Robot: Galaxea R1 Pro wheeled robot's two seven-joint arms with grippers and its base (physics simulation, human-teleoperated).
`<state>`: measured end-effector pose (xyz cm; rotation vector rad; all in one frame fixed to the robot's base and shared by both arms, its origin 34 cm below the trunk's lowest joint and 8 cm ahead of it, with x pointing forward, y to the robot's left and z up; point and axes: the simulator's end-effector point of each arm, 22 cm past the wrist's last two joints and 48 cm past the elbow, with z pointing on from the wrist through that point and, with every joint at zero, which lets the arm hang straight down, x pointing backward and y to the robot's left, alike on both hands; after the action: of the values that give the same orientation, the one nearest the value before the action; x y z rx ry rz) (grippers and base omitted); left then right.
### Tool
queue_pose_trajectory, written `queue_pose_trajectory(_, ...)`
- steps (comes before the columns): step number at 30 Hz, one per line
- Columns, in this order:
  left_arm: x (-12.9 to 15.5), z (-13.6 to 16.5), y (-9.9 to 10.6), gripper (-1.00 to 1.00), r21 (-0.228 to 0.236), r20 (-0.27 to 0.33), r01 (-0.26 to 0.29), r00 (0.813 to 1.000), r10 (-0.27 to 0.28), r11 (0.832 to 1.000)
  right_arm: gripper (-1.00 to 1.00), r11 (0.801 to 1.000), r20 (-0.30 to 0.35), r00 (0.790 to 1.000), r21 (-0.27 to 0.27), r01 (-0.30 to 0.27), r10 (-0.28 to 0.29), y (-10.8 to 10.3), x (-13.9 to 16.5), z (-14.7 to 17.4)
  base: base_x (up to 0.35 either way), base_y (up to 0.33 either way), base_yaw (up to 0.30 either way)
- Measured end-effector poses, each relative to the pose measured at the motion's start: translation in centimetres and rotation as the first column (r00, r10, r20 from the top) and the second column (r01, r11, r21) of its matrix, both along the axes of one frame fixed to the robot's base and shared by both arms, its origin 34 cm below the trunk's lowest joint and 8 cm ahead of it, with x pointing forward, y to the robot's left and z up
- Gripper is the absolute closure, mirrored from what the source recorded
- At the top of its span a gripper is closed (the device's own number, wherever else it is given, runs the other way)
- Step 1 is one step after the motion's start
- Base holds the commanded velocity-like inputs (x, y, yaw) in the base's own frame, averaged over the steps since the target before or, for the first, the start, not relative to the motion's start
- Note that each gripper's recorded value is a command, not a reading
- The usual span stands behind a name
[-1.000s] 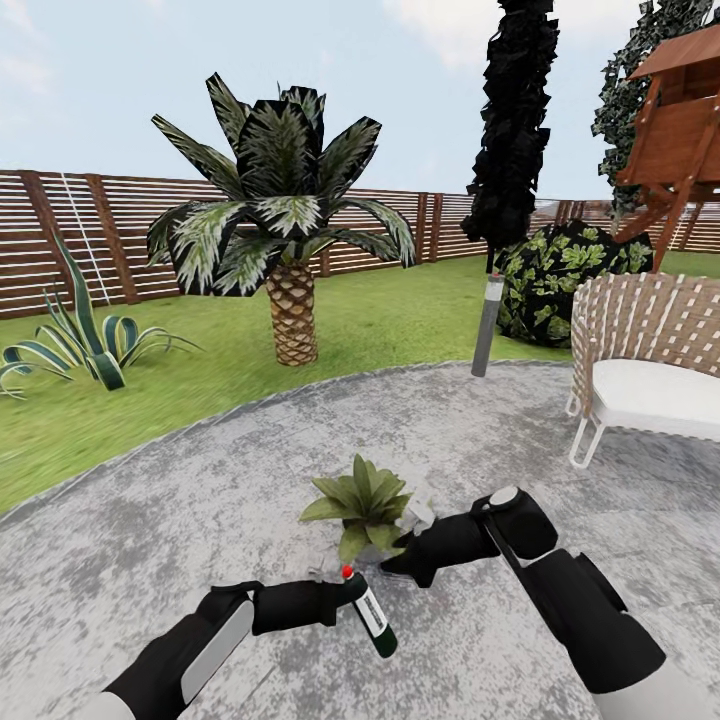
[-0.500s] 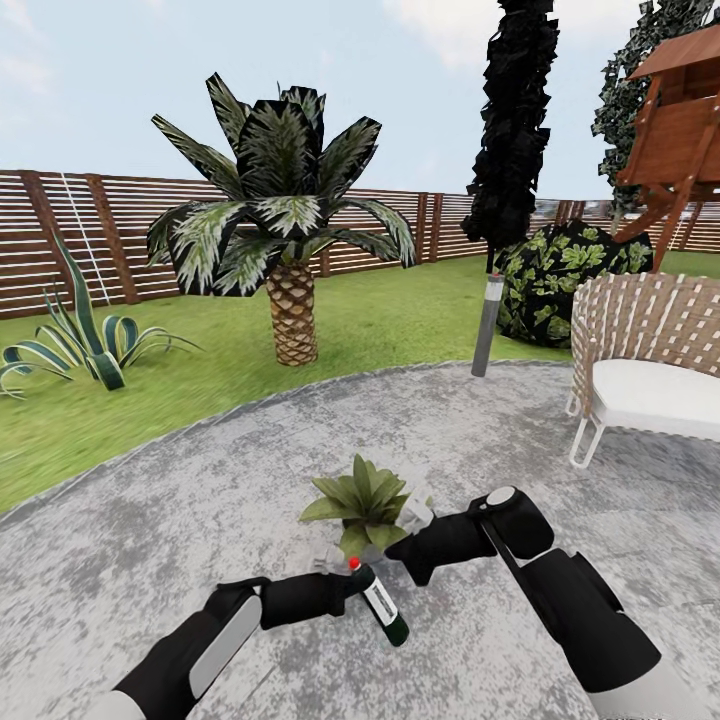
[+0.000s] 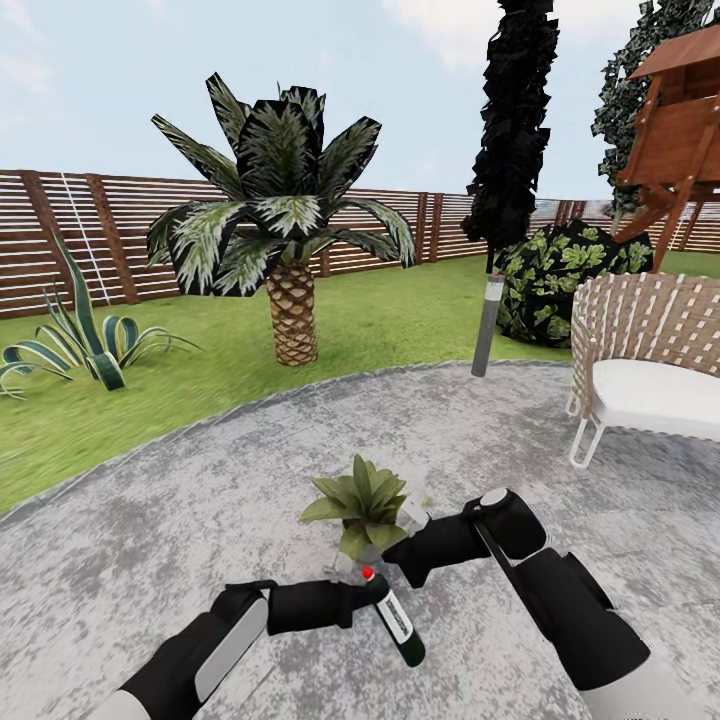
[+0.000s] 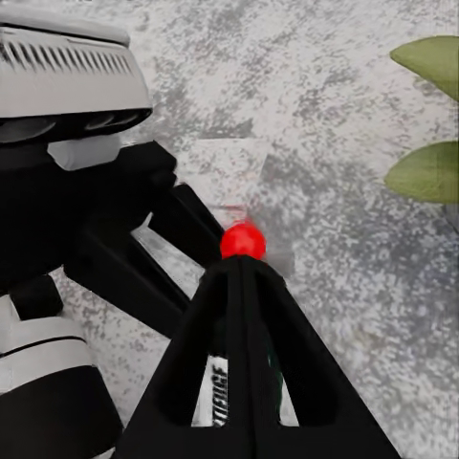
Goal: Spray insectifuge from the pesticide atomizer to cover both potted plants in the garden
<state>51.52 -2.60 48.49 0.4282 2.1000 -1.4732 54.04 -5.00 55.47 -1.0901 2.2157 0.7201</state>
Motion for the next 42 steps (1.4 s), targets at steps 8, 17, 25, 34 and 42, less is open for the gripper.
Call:
queue_pose_trajectory(8,0.1,1.2,-0.4,1.0,-0.015,0.027,0.01,1.0,-0.009,1.0,1.0,1.0,-0.054,0.999,0.003,0.002,-0.002,0.8,-0.3,-1.6,0.0,0.0,0.0)
queue_pose_trajectory(17,-0.2,2.7,-1.0,1.0,-0.011,0.073,0.04,0.997,-0.039,0.999,1.0,1.0,-0.068,0.998,0.009,0.011,-0.011,0.7,-0.2,-1.7,0.0,0.0,0.0)
queue_pose_trajectory(25,-2.4,2.1,-2.5,1.0,-0.003,0.051,0.104,0.993,-0.104,0.995,1.0,1.0,-0.062,0.998,0.01,0.012,-0.012,0.6,0.0,-1.6,0.0,0.0,0.0)
queue_pose_trajectory(34,-2.0,2.0,-1.9,1.0,0.005,0.064,0.092,0.994,-0.092,0.996,1.0,0.998,-0.016,0.998,-0.017,0.056,-0.056,-0.3,1.4,-1.7,0.0,0.0,0.0)
queue_pose_trajectory(42,-1.0,-1.6,1.2,1.0,0.11,0.036,0.017,0.999,-0.021,0.994,1.0,0.96,0.143,0.949,0.034,0.279,-0.281,-6.2,7.3,2.3,0.0,0.0,0.0)
